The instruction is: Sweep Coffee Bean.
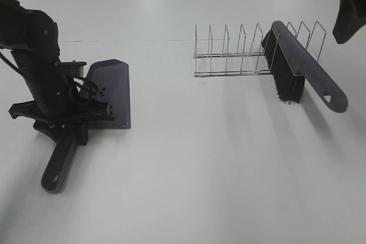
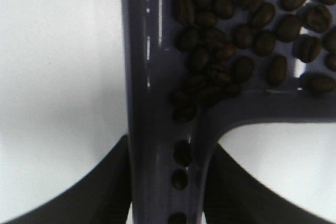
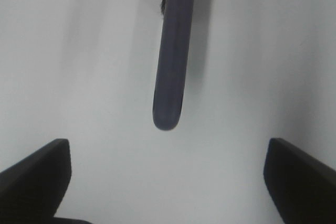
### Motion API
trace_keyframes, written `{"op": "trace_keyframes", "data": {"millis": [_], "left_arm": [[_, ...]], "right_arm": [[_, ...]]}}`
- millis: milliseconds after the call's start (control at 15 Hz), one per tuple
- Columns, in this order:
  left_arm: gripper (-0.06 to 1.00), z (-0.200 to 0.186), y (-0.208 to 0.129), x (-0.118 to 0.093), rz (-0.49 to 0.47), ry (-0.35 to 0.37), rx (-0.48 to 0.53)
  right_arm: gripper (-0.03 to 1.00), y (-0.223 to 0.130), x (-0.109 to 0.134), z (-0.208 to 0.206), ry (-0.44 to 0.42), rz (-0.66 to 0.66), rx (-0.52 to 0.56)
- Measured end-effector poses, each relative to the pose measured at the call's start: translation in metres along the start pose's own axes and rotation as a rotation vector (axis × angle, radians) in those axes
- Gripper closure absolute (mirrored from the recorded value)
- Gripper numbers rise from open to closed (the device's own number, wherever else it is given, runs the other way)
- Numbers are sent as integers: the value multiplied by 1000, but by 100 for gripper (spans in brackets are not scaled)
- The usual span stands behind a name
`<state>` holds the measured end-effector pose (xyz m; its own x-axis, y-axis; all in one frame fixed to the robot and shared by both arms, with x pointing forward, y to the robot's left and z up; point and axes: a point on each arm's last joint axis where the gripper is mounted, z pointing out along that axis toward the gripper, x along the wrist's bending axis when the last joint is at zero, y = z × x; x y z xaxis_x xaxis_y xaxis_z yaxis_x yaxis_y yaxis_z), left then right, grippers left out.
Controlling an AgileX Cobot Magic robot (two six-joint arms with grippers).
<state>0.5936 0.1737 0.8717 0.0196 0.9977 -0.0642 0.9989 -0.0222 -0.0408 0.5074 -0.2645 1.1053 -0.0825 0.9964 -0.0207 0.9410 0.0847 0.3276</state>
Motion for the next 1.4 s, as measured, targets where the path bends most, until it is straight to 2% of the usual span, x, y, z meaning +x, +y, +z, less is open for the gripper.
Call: {"op": "trace_keyframes", "data": {"millis": [67,133,200,267,400,867,933,1133,1400], "left_arm": [[33,0,0,0,-1,-2,-6],[13,-3,1,0,1,-4,-14],[3,-6,0,0,3,-3,-16],[-2,-12,-2,0,4,-3,-13],[-4,-43,-8,1,23,3,-39],[-5,-110,-27,6,66,28,-139],[-5,-129,-34,7,67,20,-181],[-5,-150,-45,10,70,17,-211],[-5,-196,-72,17,81,16,-301]], "right_arm": [[9,-7,0,-2,0,1,1],[9,-20,-1,-5,0,1,2],[9,-32,-2,-8,0,1,-2],[9,-45,-3,-11,1,1,-9],[9,-81,-4,-16,3,2,-55],[9,-157,-7,-1,5,1,-79],[9,-183,-8,6,6,2,-96],[9,-206,-9,11,9,3,-161],[9,-230,-9,-1,24,-32,-293]]}}
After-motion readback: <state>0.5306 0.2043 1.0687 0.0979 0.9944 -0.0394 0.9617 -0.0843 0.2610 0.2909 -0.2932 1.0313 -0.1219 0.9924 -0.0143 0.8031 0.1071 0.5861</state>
